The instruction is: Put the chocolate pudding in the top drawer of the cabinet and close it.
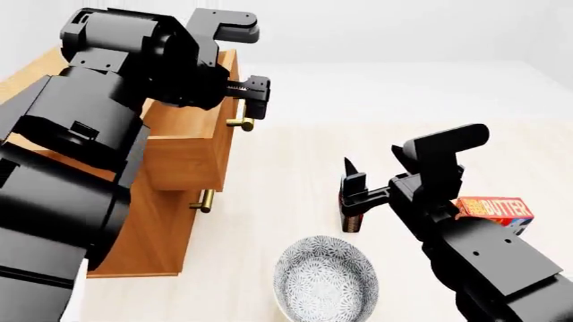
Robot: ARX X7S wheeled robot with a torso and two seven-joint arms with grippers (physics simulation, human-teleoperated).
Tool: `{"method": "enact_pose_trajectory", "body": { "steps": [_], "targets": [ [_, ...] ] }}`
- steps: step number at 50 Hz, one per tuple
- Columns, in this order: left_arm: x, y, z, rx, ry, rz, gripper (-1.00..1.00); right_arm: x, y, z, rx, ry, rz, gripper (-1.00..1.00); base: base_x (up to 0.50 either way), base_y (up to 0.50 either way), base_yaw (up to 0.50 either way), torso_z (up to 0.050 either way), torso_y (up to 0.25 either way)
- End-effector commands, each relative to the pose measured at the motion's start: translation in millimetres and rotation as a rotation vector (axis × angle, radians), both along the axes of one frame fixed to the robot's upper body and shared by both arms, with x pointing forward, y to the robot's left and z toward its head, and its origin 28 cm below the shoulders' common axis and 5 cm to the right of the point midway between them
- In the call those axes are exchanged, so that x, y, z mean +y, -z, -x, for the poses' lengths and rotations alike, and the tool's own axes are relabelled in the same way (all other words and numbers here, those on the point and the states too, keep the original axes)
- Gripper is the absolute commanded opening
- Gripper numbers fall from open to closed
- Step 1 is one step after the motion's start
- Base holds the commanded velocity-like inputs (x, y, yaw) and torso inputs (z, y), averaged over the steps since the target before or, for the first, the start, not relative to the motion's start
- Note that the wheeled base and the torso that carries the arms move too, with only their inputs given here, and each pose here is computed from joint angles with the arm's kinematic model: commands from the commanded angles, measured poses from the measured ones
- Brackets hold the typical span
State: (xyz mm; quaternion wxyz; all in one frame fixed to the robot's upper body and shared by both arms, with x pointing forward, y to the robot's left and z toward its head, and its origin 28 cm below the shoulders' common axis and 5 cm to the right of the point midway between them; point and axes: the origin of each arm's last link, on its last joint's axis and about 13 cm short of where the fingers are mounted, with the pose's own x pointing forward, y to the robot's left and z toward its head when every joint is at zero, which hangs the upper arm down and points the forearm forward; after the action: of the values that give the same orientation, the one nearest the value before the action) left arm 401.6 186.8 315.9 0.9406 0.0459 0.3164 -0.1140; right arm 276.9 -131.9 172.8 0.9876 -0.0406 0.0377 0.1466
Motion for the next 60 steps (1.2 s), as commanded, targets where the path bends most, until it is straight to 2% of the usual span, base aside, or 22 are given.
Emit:
{"method": "enact_pose_trajectory", "body": {
  "steps": [1, 31, 45, 60],
  "targets": [
    [2.6, 4, -1, 0.015, 0.006, 0.038, 1.0, 0.7, 4, -3, 0.011, -0.003, -0.002, 1.0, 0.0, 0.0, 0.0, 0.0, 0.0],
    [5.0, 17, -1, 0.052, -0.001, 0.034, 1.0, 1.2, 8, -5, 0.025, -0.003, -0.001, 1.0, 0.0, 0.0, 0.0, 0.0, 0.0],
    [0.6, 18, -1, 0.072, 0.066, 0.132, 1.0, 0.7, 8, -5, 0.031, -0.008, 0.001, 1.0, 0.0, 0.0, 0.0, 0.0, 0.0],
    [-11.2, 22, 0, 0.075, 0.13, 0.149, 1.0, -2.0, 11, -3, 0.044, -0.011, -0.009, 1.0, 0.0, 0.0, 0.0, 0.0, 0.0]
  ]
}}
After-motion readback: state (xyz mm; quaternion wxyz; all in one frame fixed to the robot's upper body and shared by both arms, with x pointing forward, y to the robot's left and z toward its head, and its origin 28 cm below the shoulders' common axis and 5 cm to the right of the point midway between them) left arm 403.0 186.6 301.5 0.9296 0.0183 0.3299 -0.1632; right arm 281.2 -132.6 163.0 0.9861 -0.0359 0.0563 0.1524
